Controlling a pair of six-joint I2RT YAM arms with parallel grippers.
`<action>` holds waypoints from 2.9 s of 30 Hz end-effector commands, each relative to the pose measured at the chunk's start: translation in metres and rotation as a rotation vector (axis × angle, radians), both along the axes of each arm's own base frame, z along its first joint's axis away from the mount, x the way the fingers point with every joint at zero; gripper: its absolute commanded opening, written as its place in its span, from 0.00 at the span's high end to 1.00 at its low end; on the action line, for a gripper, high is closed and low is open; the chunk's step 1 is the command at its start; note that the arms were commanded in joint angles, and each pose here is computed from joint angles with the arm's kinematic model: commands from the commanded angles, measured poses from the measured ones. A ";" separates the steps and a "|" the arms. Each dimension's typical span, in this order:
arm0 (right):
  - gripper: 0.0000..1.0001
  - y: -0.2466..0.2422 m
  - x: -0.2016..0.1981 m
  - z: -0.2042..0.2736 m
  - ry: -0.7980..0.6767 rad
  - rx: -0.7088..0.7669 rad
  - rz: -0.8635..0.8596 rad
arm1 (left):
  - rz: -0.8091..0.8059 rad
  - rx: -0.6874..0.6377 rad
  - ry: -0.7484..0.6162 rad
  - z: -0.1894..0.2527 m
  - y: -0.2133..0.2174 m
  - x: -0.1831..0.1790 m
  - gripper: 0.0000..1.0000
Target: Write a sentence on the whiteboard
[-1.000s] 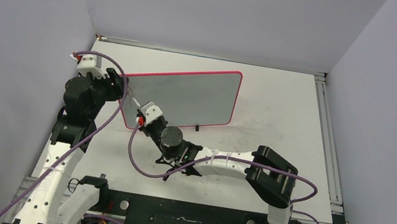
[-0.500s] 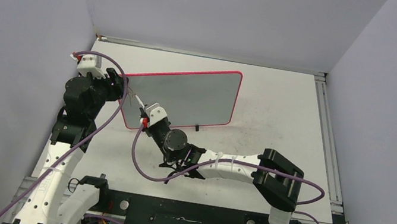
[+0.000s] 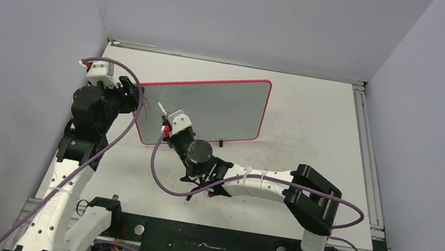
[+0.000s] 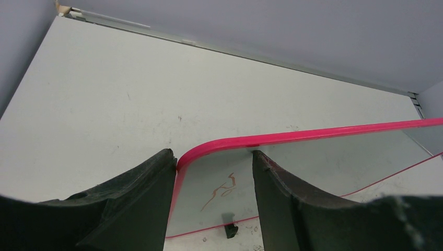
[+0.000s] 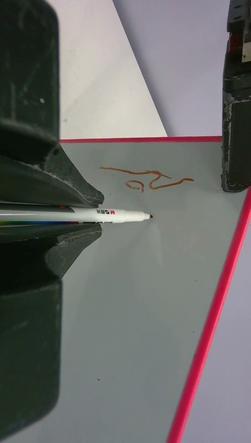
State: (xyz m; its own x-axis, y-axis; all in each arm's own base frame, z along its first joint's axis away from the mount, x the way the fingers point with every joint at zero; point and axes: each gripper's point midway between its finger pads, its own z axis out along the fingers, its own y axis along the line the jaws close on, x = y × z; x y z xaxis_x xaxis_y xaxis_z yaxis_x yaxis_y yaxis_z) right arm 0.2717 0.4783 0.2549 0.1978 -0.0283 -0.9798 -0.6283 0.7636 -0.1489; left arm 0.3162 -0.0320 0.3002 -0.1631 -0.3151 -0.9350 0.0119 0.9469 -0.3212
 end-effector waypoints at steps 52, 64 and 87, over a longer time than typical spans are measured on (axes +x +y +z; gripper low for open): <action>0.95 0.015 0.003 -0.015 0.054 -0.015 0.026 | -0.009 0.004 -0.032 0.009 -0.002 -0.001 0.47; 0.95 0.019 -0.008 -0.009 0.038 -0.014 0.062 | -0.012 0.003 -0.031 0.009 -0.003 -0.001 0.47; 0.95 -0.154 -0.030 0.055 0.139 0.020 -0.145 | -0.107 0.264 -0.119 0.066 -0.010 -0.033 0.23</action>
